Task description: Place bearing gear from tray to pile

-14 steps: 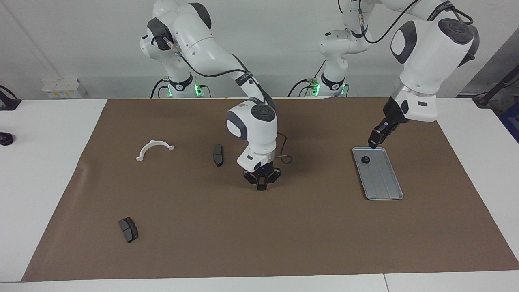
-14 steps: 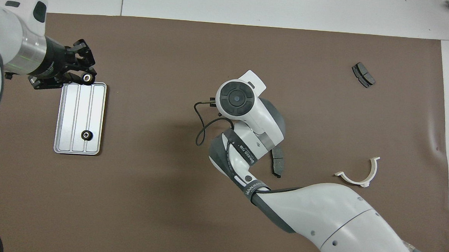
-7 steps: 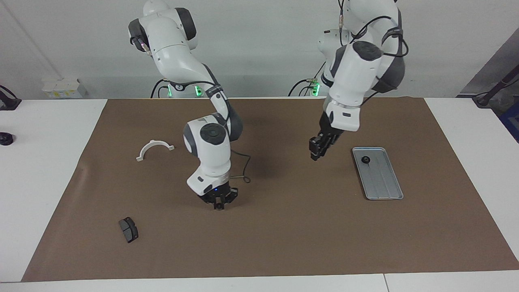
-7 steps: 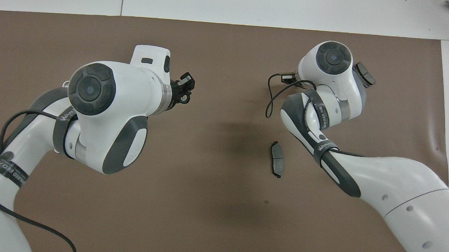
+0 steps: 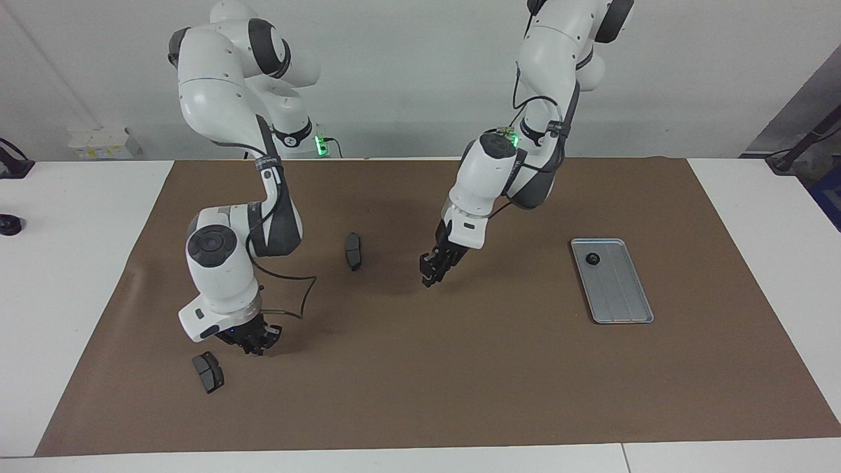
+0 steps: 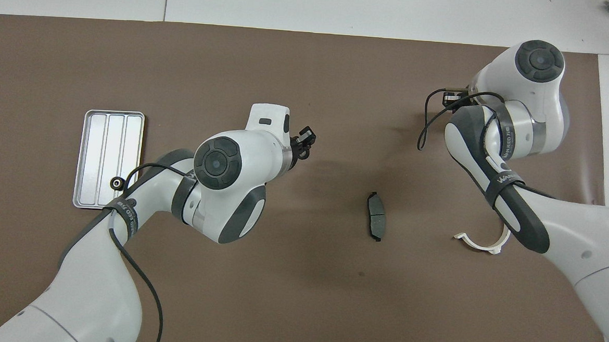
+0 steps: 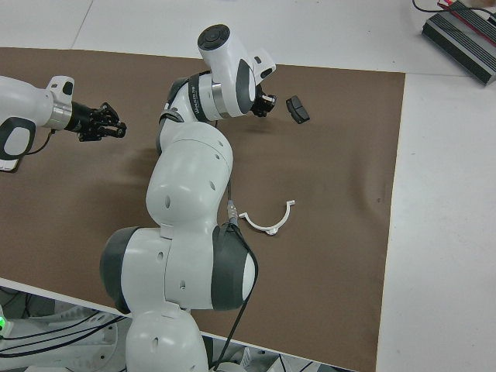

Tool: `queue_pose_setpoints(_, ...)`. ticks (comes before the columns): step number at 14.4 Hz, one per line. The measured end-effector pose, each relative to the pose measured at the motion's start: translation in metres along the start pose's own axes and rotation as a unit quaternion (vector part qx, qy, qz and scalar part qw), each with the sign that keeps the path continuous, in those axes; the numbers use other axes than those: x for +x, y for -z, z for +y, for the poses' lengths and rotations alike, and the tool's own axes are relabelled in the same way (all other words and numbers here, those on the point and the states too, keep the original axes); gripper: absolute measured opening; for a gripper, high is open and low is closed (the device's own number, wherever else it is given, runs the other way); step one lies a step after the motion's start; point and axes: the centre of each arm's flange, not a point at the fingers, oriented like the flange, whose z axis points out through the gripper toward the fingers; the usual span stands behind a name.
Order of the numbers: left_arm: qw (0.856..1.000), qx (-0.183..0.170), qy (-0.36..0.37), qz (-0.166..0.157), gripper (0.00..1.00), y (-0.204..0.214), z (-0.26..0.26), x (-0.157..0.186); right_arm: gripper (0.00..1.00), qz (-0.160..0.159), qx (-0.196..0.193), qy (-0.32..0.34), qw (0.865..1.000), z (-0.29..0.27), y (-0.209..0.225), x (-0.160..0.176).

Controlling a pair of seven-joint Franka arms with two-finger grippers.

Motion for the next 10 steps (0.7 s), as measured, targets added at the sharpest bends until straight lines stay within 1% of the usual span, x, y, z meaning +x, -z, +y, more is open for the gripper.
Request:
queue_pose_setpoints(2, 1.000, -0.006, 0.028, 0.004, 0.34, -0.013, -0.006, 0.007, 0.24, -0.008, -0.003, -0.015, 1.000, 0.021, -0.005, 0.001)
queue_pose_setpoints(3, 0.999, -0.011, 0.048, 0.006, 0.34, -0.016, -0.007, 0.008, 0.30, -0.011, -0.004, -0.020, 1.000, 0.030, -0.008, 0.001)
queue_pose_setpoints(5, 0.996, -0.028, 0.081, 0.010, 0.34, -0.019, -0.008, 0.006, 0.51, -0.013, -0.004, -0.027, 1.000, 0.039, -0.011, 0.001)
queue_pose_setpoints(6, 0.995, -0.038, 0.088, 0.013, 0.39, -0.022, -0.012, 0.004, 0.61, -0.014, -0.003, -0.028, 1.000, 0.039, -0.011, 0.001)
queue_pose_setpoints(7, 0.995, -0.044, 0.091, 0.015, 0.39, -0.026, -0.016, 0.001, 0.73, -0.014, -0.002, -0.028, 1.000, 0.037, -0.011, 0.001)
queue_pose_setpoints(8, 0.994, -0.047, 0.093, 0.016, 0.45, -0.029, -0.020, -0.001, 0.83, -0.014, -0.001, -0.027, 1.000, 0.034, -0.010, 0.001)
queue_pose_setpoints(9, 0.994, -0.047, 0.094, 0.016, 0.57, -0.031, -0.023, -0.002, 0.96, -0.012, 0.001, -0.027, 1.000, 0.029, -0.007, 0.000)
queue_pose_setpoints(10, 0.994, -0.047, 0.095, 0.016, 0.67, -0.031, -0.023, -0.002, 1.00, -0.008, 0.004, -0.024, 1.000, 0.023, -0.001, 0.000)
